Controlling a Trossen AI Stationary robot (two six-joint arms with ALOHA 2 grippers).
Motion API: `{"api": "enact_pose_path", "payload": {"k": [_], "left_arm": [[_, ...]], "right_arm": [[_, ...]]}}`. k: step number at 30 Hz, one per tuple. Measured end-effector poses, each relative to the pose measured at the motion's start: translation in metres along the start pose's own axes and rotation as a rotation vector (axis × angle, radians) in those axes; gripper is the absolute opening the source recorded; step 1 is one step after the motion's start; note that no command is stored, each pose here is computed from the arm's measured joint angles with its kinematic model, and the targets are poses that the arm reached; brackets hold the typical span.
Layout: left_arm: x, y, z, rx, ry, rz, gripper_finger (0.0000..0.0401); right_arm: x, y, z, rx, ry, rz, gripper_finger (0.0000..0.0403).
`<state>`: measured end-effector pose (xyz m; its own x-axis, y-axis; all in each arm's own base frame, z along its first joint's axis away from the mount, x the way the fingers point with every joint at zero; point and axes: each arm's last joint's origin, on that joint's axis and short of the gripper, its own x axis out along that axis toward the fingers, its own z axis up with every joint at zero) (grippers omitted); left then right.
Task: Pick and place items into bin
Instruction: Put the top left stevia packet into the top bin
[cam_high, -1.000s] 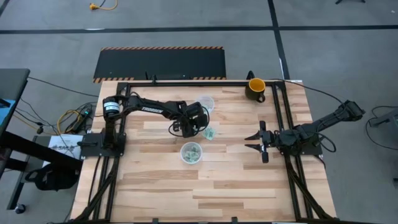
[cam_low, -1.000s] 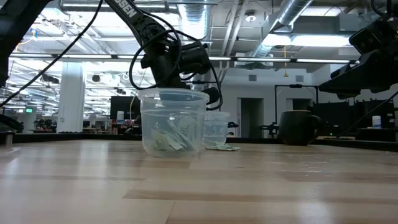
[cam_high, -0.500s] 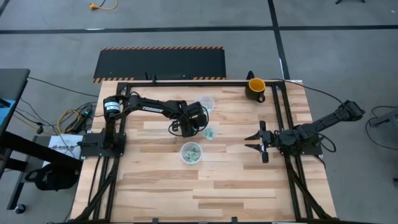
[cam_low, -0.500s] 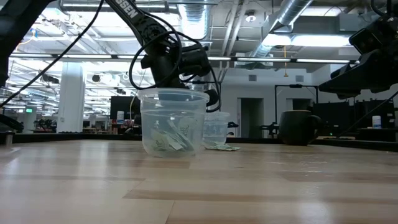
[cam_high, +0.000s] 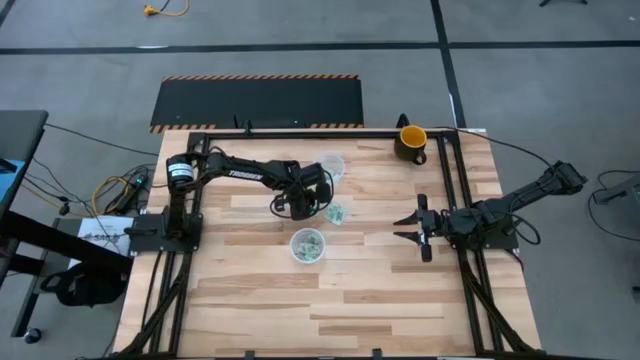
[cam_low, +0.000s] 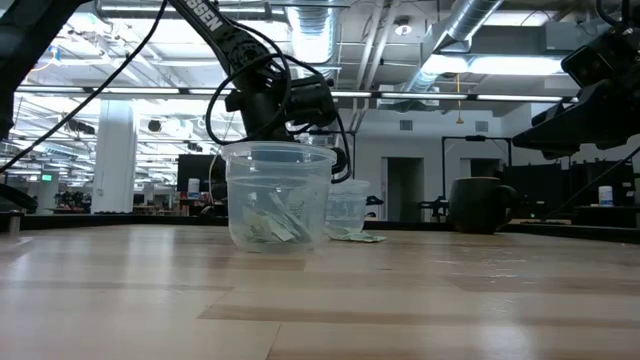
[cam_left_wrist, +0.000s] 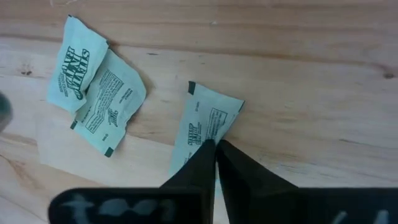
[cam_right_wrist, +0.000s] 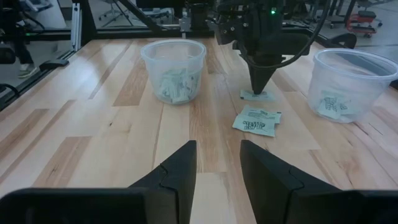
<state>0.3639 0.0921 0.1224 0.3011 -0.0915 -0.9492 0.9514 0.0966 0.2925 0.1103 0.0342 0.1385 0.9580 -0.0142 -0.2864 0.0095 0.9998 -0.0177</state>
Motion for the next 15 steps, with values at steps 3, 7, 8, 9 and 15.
{"api": "enact_pose_path", "payload": {"k": [3, 7, 8, 9, 15], "left_arm": [[0.000, -0.001, 0.000, -0.005, 0.019, -0.014, 0.0002], [0.000, -0.001, 0.002, -0.034, 0.050, -0.025, 0.0001], [0.000, -0.001, 0.003, -0.034, 0.060, -0.025, 0.0000], [0.000, 0.000, 0.004, -0.030, 0.073, -0.025, 0.0000], [-0.008, 0.013, 0.011, -0.068, 0.135, -0.026, 0.0000]], "right_arm": [[0.000, 0.000, 0.000, 0.000, 0.000, 0.000, 0.0118], [0.000, 0.000, 0.000, 0.000, 0.000, 0.000, 0.0118], [0.000, 0.000, 0.000, 0.000, 0.000, 0.000, 0.0118], [0.000, 0.000, 0.000, 0.000, 0.000, 0.000, 0.0118], [0.000, 0.000, 0.000, 0.000, 0.000, 0.000, 0.0118]]}}
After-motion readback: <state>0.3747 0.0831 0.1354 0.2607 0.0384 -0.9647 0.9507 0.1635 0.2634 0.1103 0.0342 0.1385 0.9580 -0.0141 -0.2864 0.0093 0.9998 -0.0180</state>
